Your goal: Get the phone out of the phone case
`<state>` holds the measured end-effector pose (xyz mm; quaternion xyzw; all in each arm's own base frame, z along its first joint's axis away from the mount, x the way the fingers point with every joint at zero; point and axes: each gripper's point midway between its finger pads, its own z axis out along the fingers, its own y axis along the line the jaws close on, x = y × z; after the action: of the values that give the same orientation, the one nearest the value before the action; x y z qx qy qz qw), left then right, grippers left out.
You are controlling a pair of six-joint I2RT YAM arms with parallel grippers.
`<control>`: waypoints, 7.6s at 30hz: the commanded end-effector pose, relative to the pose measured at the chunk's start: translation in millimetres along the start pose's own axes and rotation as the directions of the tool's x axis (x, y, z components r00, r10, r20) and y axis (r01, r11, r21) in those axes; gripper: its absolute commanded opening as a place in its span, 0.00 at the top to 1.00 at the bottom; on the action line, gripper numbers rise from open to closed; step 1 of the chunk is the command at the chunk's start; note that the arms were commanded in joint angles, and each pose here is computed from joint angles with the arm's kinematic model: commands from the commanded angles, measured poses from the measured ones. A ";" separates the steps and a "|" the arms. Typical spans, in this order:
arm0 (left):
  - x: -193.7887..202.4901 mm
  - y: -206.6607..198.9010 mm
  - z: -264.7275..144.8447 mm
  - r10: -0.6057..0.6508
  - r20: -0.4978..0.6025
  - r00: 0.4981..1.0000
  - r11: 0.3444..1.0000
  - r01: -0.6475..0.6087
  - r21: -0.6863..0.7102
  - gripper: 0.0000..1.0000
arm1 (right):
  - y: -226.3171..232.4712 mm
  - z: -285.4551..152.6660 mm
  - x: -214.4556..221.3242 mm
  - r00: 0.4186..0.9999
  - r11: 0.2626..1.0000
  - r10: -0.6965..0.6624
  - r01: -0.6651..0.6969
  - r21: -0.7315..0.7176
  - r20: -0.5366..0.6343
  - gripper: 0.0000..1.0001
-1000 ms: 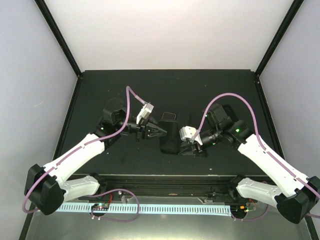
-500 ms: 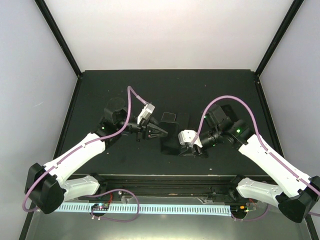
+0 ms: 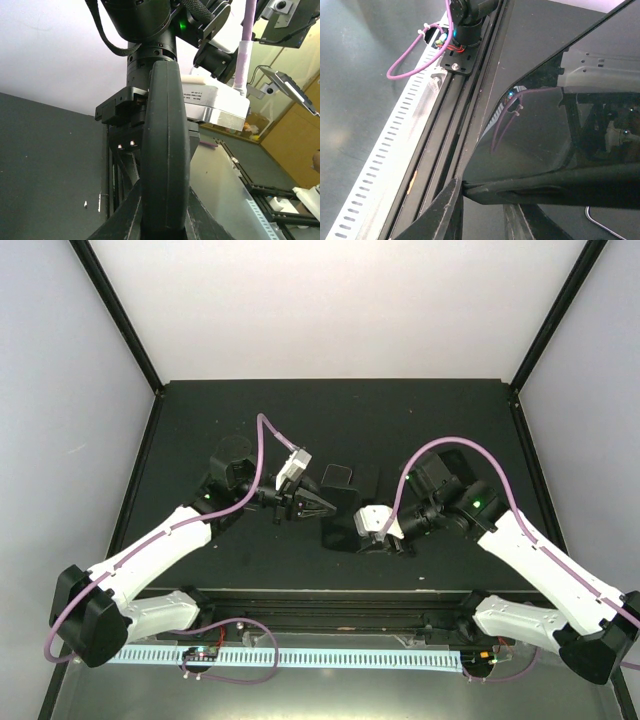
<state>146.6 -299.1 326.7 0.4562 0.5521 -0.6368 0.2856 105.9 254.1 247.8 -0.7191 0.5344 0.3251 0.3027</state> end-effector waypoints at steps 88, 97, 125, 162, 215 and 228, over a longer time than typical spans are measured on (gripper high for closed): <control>-28.2 -42.8 4.7 0.052 0.053 0.997 0.992 -0.058 0.110 0.98 | -122.0 -62.1 -97.1 0.906 0.871 0.210 -0.344 0.351 0.367 0.56; -30.8 -32.5 3.1 0.042 0.070 0.997 0.997 -0.047 0.065 0.98 | -104.2 -71.7 -132.2 0.864 0.922 0.228 -0.340 0.185 0.448 0.52; -47.0 68.7 -63.2 0.026 0.253 0.967 0.861 0.107 -0.497 0.33 | -128.9 -79.5 -83.1 0.690 0.812 0.446 -0.580 0.067 0.571 0.99; 65.7 156.0 101.0 0.204 -0.427 0.881 0.503 -0.468 -0.726 0.33 | -131.4 -20.2 230.5 -0.195 -0.254 0.918 -0.958 0.133 0.344 0.99; 128.7 265.3 100.5 0.065 -0.721 0.690 0.175 -0.719 -0.673 0.45 | -128.8 -10.6 234.6 -0.235 -0.268 0.926 -0.960 0.075 0.294 0.99; 128.1 272.2 83.0 0.031 -0.709 0.704 0.118 -0.707 -0.697 0.63 | -127.5 -10.3 227.1 -0.224 -0.246 0.930 -0.968 0.043 0.290 0.99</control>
<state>283.0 -445.0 93.6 0.4957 0.7154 0.0403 0.4909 290.3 138.9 66.7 0.0545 0.9209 0.3798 0.0687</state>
